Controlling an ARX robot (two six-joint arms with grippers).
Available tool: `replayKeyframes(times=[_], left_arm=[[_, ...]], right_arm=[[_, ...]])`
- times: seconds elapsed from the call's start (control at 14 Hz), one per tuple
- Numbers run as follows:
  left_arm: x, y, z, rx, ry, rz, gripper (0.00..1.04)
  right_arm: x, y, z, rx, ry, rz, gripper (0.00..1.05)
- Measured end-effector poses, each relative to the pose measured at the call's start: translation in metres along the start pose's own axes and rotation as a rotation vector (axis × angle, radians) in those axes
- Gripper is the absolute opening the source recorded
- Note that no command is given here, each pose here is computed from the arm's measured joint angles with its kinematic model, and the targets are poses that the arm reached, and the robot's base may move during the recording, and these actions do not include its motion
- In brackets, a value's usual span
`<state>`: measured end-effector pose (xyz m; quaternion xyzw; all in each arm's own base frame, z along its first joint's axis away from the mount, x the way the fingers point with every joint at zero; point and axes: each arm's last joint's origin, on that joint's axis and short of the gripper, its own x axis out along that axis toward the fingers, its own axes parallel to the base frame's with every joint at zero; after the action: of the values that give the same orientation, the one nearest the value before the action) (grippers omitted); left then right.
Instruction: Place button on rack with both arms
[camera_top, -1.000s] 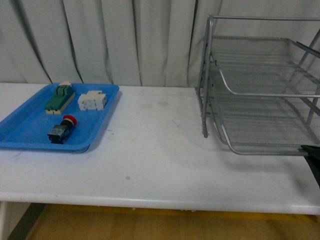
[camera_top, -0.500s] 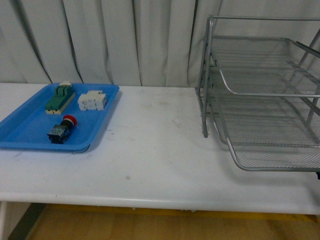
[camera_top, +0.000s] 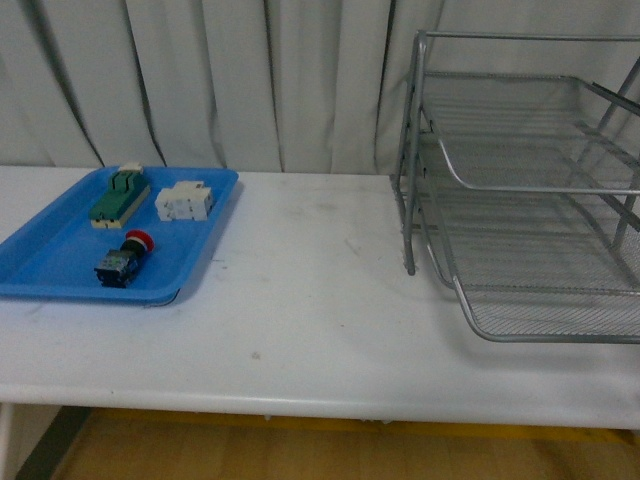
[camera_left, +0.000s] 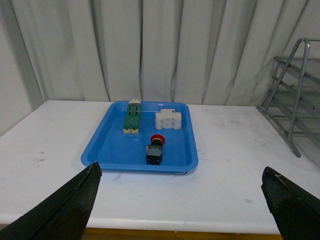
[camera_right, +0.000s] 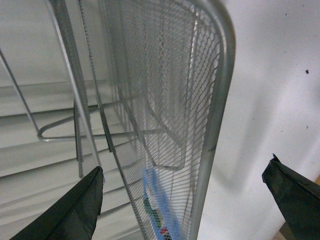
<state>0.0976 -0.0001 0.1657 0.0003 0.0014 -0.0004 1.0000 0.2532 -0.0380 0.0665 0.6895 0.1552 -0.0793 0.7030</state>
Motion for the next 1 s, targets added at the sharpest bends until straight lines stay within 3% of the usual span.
replayKeyframes(times=[0.29,0.36,0.43,0.57,0.71,0.86,1.0], left_arm=[[0.000,0.000,0.000,0.000,0.000,0.000,0.98],[0.000,0.000,0.000,0.000,0.000,0.000,0.98],[0.000,0.000,0.000,0.000,0.000,0.000,0.98],[0.000,0.000,0.000,0.000,0.000,0.000,0.98],[0.000,0.000,0.000,0.000,0.000,0.000,0.98],[0.000,0.000,0.000,0.000,0.000,0.000,0.98],[0.000,0.000,0.000,0.000,0.000,0.000,0.98]], right_arm=[[-0.045,0.025,-0.004,-0.005,0.002,0.128,0.98],[-0.057,0.039,-0.006,-0.129,-0.065,0.138,0.90],[-0.081,0.058,-0.012,-0.474,-0.163,0.210,0.76],[-0.113,0.055,-0.025,-1.053,-0.239,0.190,0.50],[-0.127,0.057,-0.033,-1.410,-0.316,0.185,0.23],[-0.135,0.057,-0.039,-1.501,-0.331,0.180,0.02],[-0.140,0.058,-0.052,-1.522,-0.330,0.195,0.02]])
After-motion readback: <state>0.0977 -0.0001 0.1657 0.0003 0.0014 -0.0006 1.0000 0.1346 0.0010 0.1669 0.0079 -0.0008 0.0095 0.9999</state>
